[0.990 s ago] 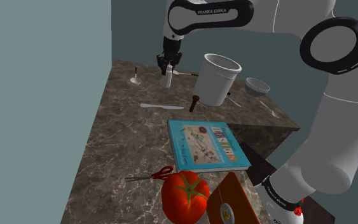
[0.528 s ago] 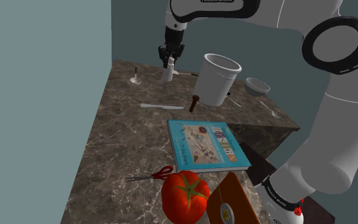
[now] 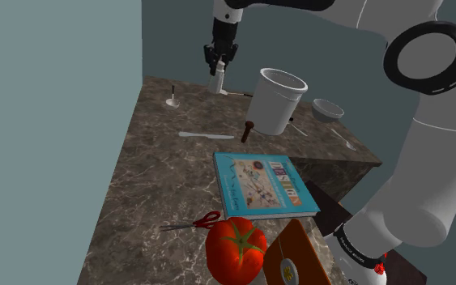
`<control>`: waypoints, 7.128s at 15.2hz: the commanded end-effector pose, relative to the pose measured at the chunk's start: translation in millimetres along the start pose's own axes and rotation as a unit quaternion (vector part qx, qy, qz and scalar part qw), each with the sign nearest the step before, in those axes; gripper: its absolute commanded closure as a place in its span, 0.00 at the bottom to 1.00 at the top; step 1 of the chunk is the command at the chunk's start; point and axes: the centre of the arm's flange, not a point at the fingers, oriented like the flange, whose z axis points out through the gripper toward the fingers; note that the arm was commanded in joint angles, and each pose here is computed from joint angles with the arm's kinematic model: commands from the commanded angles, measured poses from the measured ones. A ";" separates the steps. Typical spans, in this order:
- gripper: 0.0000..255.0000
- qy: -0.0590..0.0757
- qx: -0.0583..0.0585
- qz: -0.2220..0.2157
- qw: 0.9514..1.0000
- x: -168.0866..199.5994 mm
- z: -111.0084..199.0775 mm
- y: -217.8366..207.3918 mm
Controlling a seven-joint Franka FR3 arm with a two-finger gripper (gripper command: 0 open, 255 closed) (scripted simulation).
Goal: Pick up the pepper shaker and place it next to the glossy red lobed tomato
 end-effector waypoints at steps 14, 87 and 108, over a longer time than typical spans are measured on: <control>1.00 0.000 0.000 0.000 1.000 -120.9 -21.7 -118.9; 1.00 0.000 0.000 0.000 1.000 -457.9 114.4 -466.7; 0.00 0.000 0.000 0.000 1.000 -457.9 64.4 -466.7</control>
